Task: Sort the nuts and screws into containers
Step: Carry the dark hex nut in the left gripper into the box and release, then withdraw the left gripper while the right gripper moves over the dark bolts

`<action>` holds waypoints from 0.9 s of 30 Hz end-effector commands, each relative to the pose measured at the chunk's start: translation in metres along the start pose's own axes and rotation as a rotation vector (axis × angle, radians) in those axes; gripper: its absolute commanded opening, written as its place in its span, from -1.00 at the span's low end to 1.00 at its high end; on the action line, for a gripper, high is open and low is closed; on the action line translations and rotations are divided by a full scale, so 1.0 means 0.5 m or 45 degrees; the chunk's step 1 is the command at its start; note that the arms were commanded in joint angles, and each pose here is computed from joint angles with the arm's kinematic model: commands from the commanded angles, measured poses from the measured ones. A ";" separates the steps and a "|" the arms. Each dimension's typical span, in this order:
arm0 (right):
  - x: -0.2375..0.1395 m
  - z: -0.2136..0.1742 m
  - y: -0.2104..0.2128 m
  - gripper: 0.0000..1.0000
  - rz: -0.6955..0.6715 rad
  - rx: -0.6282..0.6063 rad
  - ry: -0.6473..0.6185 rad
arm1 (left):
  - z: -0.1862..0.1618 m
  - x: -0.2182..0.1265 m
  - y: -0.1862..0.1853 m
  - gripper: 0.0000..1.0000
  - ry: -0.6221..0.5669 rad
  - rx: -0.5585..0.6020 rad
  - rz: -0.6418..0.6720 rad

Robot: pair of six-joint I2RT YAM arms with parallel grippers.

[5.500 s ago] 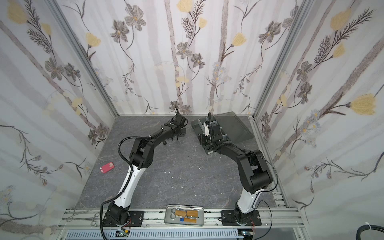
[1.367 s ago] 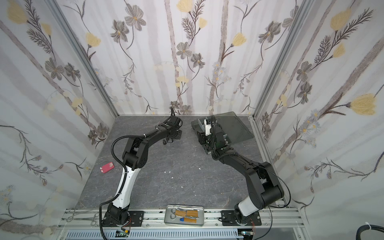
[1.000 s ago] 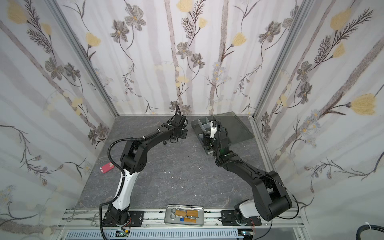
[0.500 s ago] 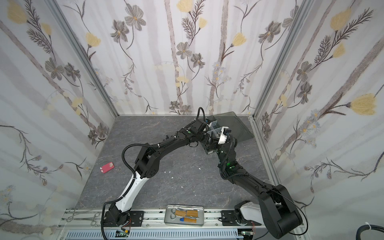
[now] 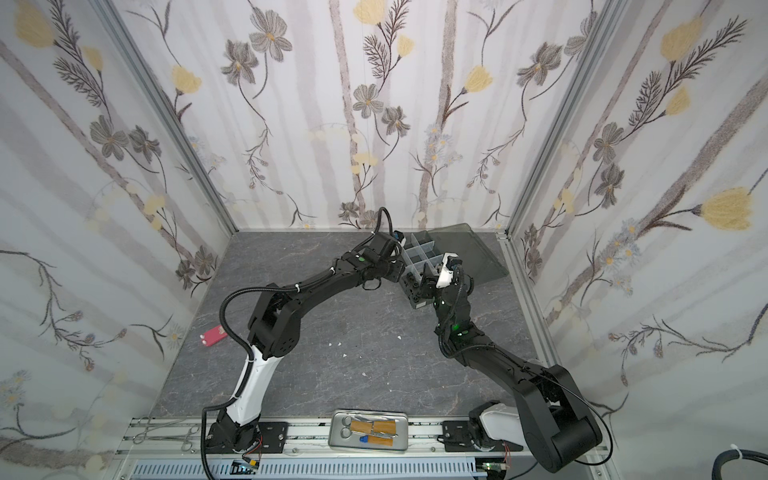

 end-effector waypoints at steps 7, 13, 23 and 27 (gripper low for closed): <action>0.020 -0.033 0.113 0.24 0.415 -0.086 0.104 | -0.116 -0.011 0.254 0.04 0.196 -0.246 0.387; 0.033 -0.059 0.148 0.25 0.492 -0.127 0.160 | -0.135 -0.029 0.283 0.05 0.203 -0.297 0.432; 0.135 -0.193 0.236 0.34 0.670 -0.170 0.621 | -0.120 -0.132 0.295 0.10 -0.003 -0.354 0.485; 0.203 -0.265 0.264 0.30 0.619 -0.229 0.845 | -0.121 -0.198 0.301 0.24 -0.175 -0.385 0.461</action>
Point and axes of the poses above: each gripper's point midway between its finger pads, its own x axis out along the fingers, its own y axis along the line the jaws close on, z = x × y, the point moved 4 cm from there along -x, back along the fingers, and after that the axes turned 7 degrees about x, right-handed, at the moved point
